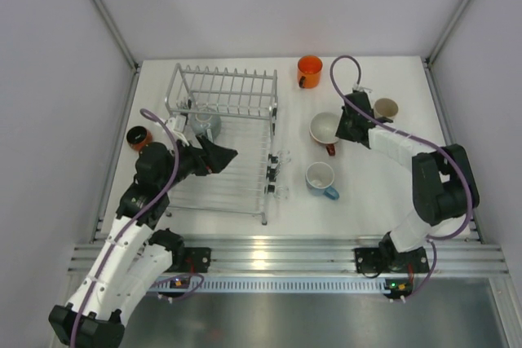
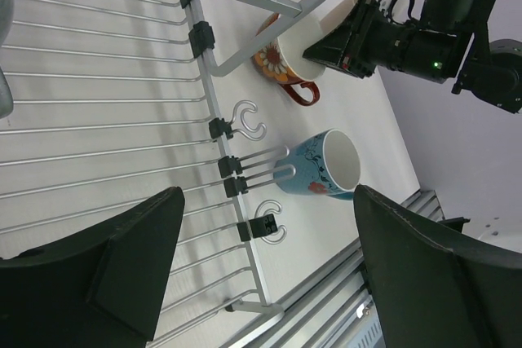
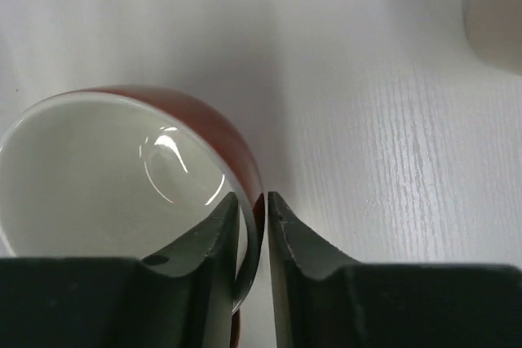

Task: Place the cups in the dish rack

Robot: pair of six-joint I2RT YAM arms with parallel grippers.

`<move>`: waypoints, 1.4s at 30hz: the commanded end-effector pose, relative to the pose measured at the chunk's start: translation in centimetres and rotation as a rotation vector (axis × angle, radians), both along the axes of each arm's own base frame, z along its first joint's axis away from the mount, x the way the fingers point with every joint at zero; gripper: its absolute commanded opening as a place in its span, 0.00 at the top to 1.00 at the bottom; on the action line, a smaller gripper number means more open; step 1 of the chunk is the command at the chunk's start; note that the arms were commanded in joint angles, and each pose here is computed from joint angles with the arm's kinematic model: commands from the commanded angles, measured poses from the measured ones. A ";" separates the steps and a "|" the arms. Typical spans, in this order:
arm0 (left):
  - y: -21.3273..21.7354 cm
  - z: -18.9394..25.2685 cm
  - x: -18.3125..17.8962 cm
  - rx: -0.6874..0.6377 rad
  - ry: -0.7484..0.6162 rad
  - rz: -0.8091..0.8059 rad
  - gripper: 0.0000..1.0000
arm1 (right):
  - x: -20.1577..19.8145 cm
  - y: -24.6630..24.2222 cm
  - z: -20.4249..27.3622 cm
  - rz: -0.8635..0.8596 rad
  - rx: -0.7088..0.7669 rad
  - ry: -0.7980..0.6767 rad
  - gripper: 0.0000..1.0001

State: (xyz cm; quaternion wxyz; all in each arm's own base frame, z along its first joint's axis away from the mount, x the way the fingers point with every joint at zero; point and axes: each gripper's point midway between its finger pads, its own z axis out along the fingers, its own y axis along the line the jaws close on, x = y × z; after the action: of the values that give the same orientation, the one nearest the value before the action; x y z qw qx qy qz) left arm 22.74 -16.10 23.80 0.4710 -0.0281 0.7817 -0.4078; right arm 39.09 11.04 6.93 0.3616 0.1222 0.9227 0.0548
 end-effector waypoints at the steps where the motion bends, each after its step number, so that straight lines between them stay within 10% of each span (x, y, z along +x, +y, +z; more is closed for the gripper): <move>1: -0.2 1.8 -0.2 -0.016 -0.068 -0.019 0.10 | 2.0 0.4 2.3 -0.003 0.033 -0.088 0.84; 3: -0.1 1.8 -0.2 -0.016 -0.069 -0.018 0.10 | 2.0 0.3 3.1 -0.007 0.039 -0.108 1.00; 20: -2.2 5.1 -1.0 -0.097 -0.152 -0.154 0.13 | 1.4 0.3 17.7 -0.026 0.331 -0.437 1.00; 42: -5.6 16.3 -5.4 -0.426 -0.407 -0.485 0.15 | -15.8 9.8 40.5 0.541 1.121 -0.958 1.00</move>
State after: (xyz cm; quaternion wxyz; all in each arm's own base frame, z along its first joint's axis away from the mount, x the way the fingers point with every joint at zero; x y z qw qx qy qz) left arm 19.38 -21.59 35.40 0.4575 0.0966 0.6198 -0.6303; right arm 27.43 19.30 39.16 0.5526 0.0750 0.6239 0.5475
